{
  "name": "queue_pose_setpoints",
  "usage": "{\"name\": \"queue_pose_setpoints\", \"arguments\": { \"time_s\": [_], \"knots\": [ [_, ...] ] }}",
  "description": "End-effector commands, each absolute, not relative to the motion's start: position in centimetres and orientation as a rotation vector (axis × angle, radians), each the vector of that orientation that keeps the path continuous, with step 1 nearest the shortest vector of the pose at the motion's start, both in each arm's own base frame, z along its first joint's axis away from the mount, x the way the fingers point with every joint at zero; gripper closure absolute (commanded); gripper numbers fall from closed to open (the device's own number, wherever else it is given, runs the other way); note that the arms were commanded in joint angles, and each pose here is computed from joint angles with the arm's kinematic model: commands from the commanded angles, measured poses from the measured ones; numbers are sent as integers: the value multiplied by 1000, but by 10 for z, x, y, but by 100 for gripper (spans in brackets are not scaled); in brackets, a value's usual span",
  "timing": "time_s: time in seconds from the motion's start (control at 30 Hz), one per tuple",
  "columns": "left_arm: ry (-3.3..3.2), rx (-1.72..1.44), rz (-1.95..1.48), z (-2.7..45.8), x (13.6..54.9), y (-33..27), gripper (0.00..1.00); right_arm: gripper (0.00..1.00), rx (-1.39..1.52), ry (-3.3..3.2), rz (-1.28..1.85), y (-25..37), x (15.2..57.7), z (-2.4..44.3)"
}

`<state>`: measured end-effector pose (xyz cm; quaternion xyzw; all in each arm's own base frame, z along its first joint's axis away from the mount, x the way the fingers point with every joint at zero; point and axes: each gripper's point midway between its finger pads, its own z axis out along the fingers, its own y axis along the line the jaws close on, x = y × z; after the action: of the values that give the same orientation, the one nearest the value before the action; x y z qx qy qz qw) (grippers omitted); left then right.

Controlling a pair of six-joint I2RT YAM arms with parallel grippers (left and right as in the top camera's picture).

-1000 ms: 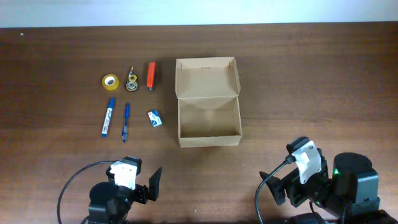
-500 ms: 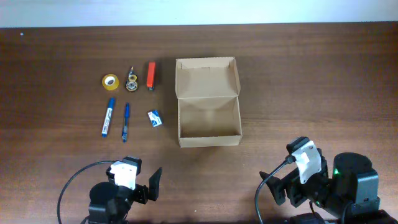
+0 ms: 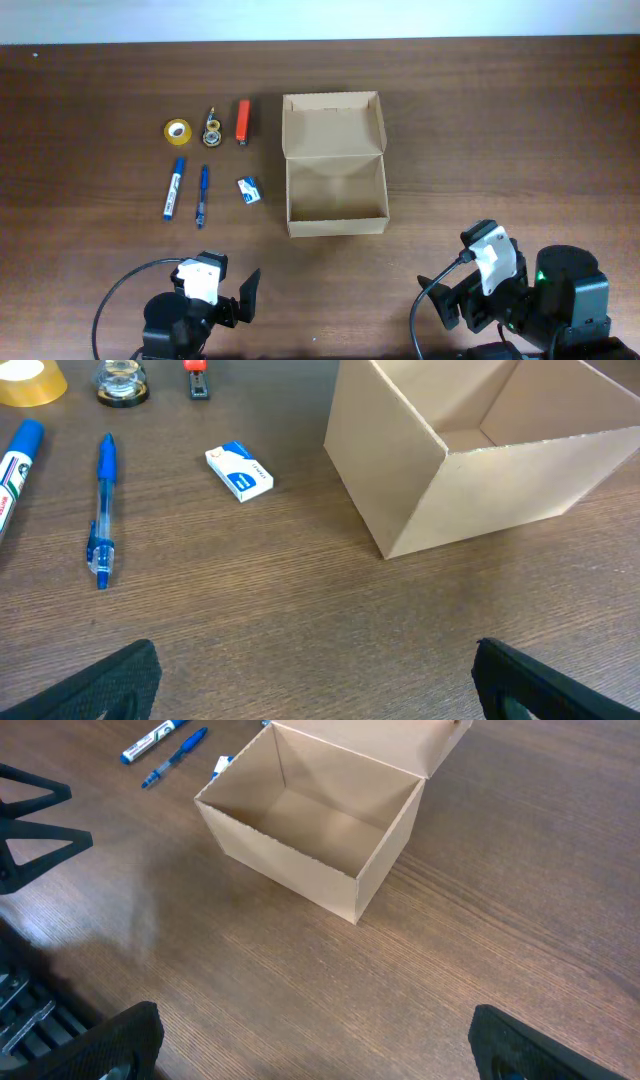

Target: Pack container

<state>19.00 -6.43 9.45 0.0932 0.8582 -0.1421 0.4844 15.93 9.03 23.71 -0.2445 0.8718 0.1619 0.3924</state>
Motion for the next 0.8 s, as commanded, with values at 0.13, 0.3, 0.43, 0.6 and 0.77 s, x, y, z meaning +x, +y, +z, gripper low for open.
{"name": "queue_pose_setpoints", "arguments": {
  "time_s": [0.13, 0.3, 0.43, 0.6, 0.77],
  "knots": [
    [1999, 258, -403, 113, 196, -74, 1, 1, -607, 2217, 391, 87, 160, 235],
    [1989, 264, -408, 114, 196, -75, 1, 1, -607, 2217, 391, 87, 160, 235],
    [1982, 265, -428, 116, 196, -78, 1, 1, -607, 2217, 391, 87, 160, 235],
    [2041, 189, -390, 110, 200, -68, 1, 1, -607, 2217, 391, 87, 160, 235],
    [2093, 120, -277, 125, 209, -51, 1, 1, -607, 2217, 391, 87, 160, 235]
  ]
}}
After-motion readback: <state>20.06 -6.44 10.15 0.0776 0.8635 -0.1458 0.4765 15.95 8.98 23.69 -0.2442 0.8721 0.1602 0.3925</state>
